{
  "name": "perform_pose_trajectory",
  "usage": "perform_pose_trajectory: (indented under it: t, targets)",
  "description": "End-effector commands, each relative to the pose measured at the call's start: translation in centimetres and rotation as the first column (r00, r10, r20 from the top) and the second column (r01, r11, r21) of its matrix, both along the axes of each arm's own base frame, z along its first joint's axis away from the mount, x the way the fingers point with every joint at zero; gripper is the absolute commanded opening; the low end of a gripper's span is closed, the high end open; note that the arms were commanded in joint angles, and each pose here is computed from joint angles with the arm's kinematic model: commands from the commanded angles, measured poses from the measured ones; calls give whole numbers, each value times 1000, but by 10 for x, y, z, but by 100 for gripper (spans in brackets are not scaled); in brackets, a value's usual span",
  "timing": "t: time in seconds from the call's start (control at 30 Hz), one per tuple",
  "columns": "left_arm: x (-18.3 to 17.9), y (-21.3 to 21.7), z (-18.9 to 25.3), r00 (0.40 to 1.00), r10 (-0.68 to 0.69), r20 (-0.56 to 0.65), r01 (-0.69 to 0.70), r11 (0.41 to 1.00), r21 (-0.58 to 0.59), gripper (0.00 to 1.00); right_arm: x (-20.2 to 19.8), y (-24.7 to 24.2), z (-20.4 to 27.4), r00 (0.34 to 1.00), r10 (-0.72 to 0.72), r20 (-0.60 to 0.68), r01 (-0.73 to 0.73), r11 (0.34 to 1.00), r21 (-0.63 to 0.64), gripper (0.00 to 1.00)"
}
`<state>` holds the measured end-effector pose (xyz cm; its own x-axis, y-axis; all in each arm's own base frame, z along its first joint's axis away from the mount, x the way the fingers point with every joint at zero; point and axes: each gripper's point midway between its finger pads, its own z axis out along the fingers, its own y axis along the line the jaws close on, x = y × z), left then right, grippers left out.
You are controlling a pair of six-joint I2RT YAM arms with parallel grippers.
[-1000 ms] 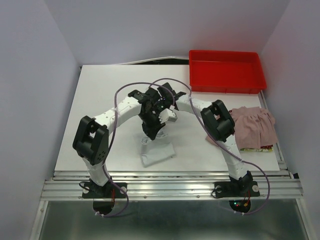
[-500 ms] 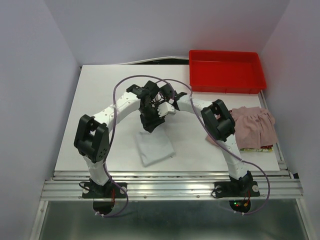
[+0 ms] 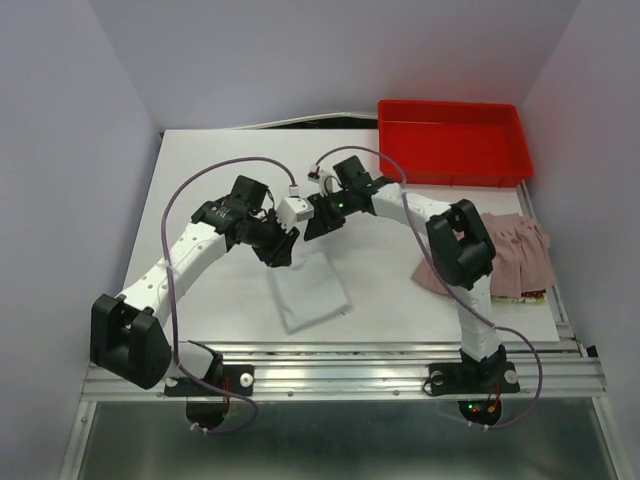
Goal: Fold and stack the skirts
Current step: Fold the skirt
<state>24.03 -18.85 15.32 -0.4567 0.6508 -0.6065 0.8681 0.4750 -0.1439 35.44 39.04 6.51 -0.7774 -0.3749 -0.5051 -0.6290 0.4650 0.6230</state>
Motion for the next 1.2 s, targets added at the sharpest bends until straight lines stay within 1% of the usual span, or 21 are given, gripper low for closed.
perform_pose_trajectory:
  t: [0.0, 0.03, 0.1, 0.17, 0.2, 0.23, 0.37, 0.43, 0.57, 0.63, 0.7, 0.73, 0.77, 0.83, 0.87, 0.93, 0.97, 1.0, 1.07, 1.1, 1.17]
  targets:
    - [-18, -19, -14, 990, 38, -138, -59, 987, -148, 40, 9, -39, 75, 991, -120, 64, 115, 991, 74, 54]
    - [-13, -22, -21, 989, 42, -144, -63, 987, -146, 39, -2, -44, 90, 990, -122, 66, 116, 989, 88, 59]
    - [-7, -23, -31, 984, 64, -165, -86, 988, -129, 38, -20, -63, 76, 991, -132, 26, 131, 991, 36, 61]
    - [-3, -22, -51, 972, 83, -218, -103, 991, -82, 34, -32, -77, 82, 989, -146, 23, 146, 989, 21, 63]
    - [-2, -23, -57, 967, 87, -239, -106, 992, -70, 32, -42, -89, 68, 986, -166, -17, 166, 986, -22, 65]
    - [-4, -23, -73, 954, 83, -287, -101, 994, -46, 31, -49, -93, 65, 986, -166, -26, 165, 986, -33, 65]
    - [0, -29, -101, 928, 85, -364, -99, 995, -22, 26, -75, -114, 39, 974, -185, -129, 174, 980, -92, 67]
    - [10, -35, -109, 922, 92, -377, -109, 994, -24, 25, -86, -124, 25, 958, -199, -207, 180, 978, -109, 67]
    - [37, -47, -114, 926, 132, -354, -153, 988, -33, 24, -99, -134, 7, 948, -201, -248, 171, 976, -138, 67]
    - [52, -49, -115, 936, 157, -316, -174, 984, -27, 23, -97, -138, 1, 944, -215, -251, 181, 971, -154, 66]
    - [72, -46, -109, 953, 190, -237, -198, 980, -10, 27, -89, -146, 1, 934, -248, -258, 214, 965, -154, 66]
    - [78, -45, -100, 963, 189, -194, -195, 981, -13, 30, -85, -148, 1, 927, -263, -268, 230, 961, -151, 66]
    - [88, -42, -90, 975, 182, -127, -184, 983, -6, 39, -77, -155, 3, 918, -290, -269, 259, 955, -146, 65]
    - [91, -39, -72, 985, 157, -67, -159, 987, -14, 46, -68, -158, 12, 913, -310, -267, 286, 950, -126, 65]
    - [91, -39, -49, 989, 144, -10, -145, 989, -42, 51, -66, -160, 15, 911, -319, -263, 297, 947, -119, 65]
    - [75, -41, -35, 996, 89, 29, -87, 995, -43, 55, -66, -163, 20, 897, -343, -278, 324, 939, -113, 66]
    - [67, -39, -22, 994, 74, 83, -72, 997, -33, 56, -65, -162, 28, 899, -348, -265, 337, 937, -89, 66]
    - [51, -48, -18, 994, 19, 109, -18, 1000, -12, 56, -68, -159, 32, 895, -347, -281, 343, 937, -67, 67]
    - [34, -50, -4, 976, -59, 211, 57, 998, 14, 57, -84, -157, 27, 851, -375, -369, 381, 923, -59, 68]
    - [25, -43, -17, 969, -75, 234, 59, 996, 74, 58, -83, -153, 34, 860, -363, -359, 387, 922, -4, 68]
    - [1, -51, -20, 934, -190, 302, 155, 979, 136, 58, -89, -152, 32, 831, -385, -401, 424, 905, 9, 68]
